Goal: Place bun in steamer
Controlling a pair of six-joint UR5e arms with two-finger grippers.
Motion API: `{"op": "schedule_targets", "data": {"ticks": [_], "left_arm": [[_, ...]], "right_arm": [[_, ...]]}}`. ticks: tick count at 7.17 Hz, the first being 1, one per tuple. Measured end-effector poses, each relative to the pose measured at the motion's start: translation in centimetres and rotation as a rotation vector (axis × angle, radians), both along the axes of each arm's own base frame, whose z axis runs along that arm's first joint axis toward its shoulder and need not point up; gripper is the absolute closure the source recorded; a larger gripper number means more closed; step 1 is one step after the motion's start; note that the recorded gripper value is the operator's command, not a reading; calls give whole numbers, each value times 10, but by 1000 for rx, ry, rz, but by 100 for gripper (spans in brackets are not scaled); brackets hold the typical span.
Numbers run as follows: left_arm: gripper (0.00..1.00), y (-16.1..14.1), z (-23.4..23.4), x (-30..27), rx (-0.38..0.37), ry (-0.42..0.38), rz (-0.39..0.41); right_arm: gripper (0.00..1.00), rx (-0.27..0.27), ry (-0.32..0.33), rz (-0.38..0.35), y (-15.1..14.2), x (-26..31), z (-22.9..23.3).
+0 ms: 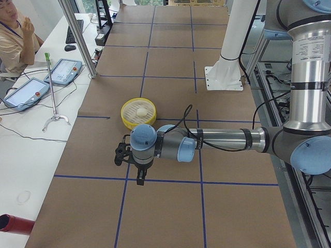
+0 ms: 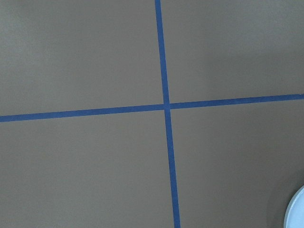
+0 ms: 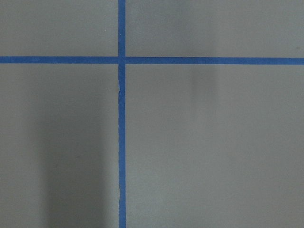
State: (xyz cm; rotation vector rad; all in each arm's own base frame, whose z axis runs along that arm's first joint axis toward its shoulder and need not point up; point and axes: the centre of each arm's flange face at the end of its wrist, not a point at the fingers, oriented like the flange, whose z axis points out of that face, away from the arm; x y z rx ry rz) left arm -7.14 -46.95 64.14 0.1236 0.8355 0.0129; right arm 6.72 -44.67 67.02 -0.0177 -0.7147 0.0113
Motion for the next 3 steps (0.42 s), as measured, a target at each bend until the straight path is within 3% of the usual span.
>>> {"op": "schedule_targets", "data": {"ticks": [2,3], "left_arm": [[0,3,-3,1,-58,0,3],[0,3,-6,1,-43,-3,22]], "right_arm": [[0,0,0,0,0,0,0],[0,0,0,0,0,0,0]]}}
